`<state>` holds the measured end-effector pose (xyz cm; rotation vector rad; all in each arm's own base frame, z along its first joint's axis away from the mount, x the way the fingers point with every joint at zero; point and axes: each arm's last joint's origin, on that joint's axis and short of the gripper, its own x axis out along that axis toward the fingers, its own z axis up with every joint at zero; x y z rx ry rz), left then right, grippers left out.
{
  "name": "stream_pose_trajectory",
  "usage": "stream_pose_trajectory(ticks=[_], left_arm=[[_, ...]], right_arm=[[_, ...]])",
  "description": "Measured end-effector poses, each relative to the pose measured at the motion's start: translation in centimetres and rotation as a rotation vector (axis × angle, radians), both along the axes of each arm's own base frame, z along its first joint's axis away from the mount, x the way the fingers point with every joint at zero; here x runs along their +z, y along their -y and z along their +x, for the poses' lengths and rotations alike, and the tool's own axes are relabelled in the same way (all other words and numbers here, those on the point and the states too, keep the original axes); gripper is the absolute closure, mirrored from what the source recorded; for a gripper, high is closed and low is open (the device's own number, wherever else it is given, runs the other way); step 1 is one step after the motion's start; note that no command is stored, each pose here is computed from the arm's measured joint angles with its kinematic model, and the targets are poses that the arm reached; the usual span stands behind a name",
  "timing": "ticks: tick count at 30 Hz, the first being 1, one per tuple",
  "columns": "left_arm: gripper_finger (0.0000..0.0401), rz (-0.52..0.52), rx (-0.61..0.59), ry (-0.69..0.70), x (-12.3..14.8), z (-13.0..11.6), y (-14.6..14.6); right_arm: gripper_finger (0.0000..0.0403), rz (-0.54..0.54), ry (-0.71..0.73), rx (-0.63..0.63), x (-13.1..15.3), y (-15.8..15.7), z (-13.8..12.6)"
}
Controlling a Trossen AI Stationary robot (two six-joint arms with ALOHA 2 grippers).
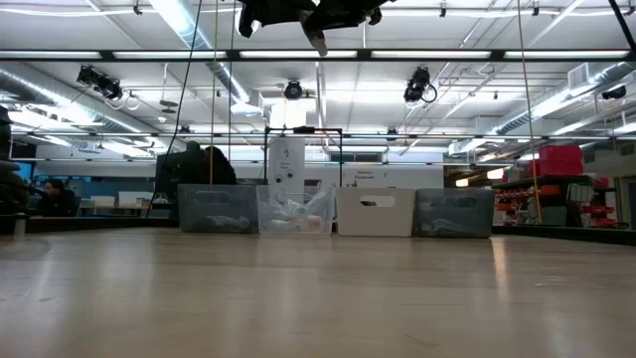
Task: Pick & Place Travel size toiletries
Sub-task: Put the white toothpaste into the left black bin
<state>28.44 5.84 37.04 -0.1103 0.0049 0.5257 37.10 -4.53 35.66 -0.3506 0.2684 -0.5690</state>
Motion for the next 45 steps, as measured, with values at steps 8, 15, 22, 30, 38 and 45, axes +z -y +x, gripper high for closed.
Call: stream_pose_trajectory(ticks=[8, 15, 22, 30, 38, 45], left_arm=[[0.0330, 0.002, 0.001, -0.009, -0.05, -0.03, 0.01], [0.0354, 0.000, -0.002, -0.013, -0.10, -0.02, 0.02], [0.0357, 0.000, -0.002, -0.014, -0.11, -0.02, 0.02], [0.0358, -0.001, -0.002, -0.012, -0.10, -0.02, 0.02], [0.0358, -0.001, -0.002, -0.012, -0.09, -0.02, 0.02], [0.0359, -0.001, -0.005, -0.011, -0.09, -0.02, 0.04]], right_arm=[[0.0340, 0.000, -0.002, 0.000, -0.01, 0.00, -0.01], [0.0338, -0.006, -0.006, 0.000, -0.01, 0.01, -0.02], [0.0338, -0.007, -0.005, 0.000, 0.01, 0.03, -0.02], [0.0338, -0.007, -0.004, -0.001, 0.02, 0.03, -0.01], [0.0329, -0.007, -0.001, -0.001, 0.04, 0.03, -0.01], [0.0309, -0.007, 0.000, -0.002, 0.05, 0.06, -0.01]])
